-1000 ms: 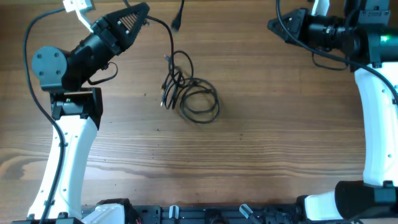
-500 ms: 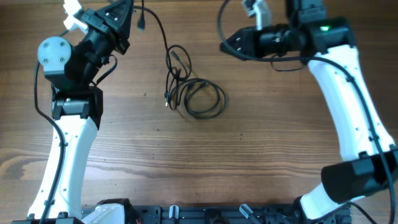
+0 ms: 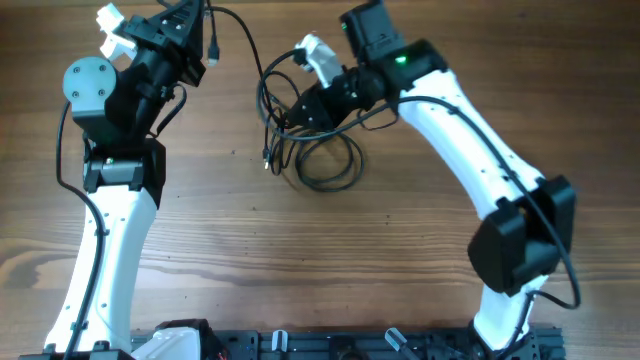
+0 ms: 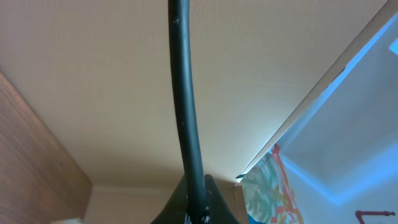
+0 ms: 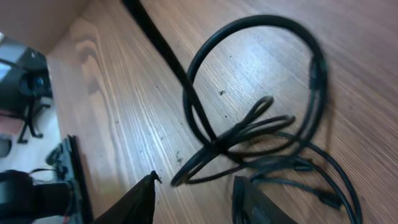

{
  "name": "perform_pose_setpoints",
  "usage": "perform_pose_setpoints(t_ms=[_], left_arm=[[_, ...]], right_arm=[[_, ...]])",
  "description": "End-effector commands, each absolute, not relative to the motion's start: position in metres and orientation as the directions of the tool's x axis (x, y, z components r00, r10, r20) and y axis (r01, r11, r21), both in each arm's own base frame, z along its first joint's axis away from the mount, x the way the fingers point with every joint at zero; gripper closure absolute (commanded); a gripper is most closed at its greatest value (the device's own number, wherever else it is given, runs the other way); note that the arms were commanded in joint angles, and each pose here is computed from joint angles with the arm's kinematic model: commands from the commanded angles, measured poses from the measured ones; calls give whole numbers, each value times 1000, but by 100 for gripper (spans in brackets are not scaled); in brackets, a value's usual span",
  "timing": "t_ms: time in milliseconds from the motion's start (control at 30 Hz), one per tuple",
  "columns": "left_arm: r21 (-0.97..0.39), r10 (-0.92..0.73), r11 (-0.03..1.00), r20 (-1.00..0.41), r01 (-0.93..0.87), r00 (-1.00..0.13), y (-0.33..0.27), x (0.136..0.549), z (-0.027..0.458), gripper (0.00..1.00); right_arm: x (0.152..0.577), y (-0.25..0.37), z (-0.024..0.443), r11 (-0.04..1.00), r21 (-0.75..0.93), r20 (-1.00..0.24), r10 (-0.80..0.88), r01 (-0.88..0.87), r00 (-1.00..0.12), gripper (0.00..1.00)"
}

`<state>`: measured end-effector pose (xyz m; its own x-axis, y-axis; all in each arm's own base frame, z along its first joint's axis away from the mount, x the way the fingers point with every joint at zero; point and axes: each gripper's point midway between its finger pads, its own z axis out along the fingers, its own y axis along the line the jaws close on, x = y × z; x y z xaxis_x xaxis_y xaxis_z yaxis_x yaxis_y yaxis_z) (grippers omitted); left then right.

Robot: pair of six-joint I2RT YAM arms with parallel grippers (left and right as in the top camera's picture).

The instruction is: Untangle cables

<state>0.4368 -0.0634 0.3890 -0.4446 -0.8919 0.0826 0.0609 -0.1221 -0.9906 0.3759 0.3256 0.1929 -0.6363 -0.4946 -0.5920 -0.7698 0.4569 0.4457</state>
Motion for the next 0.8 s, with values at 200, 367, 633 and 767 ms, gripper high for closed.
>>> perform_pose_setpoints(t_ms=[200, 367, 633, 767], left_arm=[[-987, -895, -134, 84, 86, -438, -63, 433, 401, 96], [-987, -892, -134, 83, 85, -445, -64, 433, 400, 96], [-987, -892, -133, 82, 85, -445, -64, 433, 400, 96], [-990, -893, -130, 89, 63, -442, -64, 434, 395, 96]], right_arm=[[383, 352, 179, 401, 317, -658, -560, -860, -503, 60], [392, 357, 165, 422, 281, -654, -573, -862, -494, 62], [394, 362, 147, 426, 300, -634, -579, -854, -512, 78], [402, 362, 155, 461, 320, -645, -534, -828, -547, 93]])
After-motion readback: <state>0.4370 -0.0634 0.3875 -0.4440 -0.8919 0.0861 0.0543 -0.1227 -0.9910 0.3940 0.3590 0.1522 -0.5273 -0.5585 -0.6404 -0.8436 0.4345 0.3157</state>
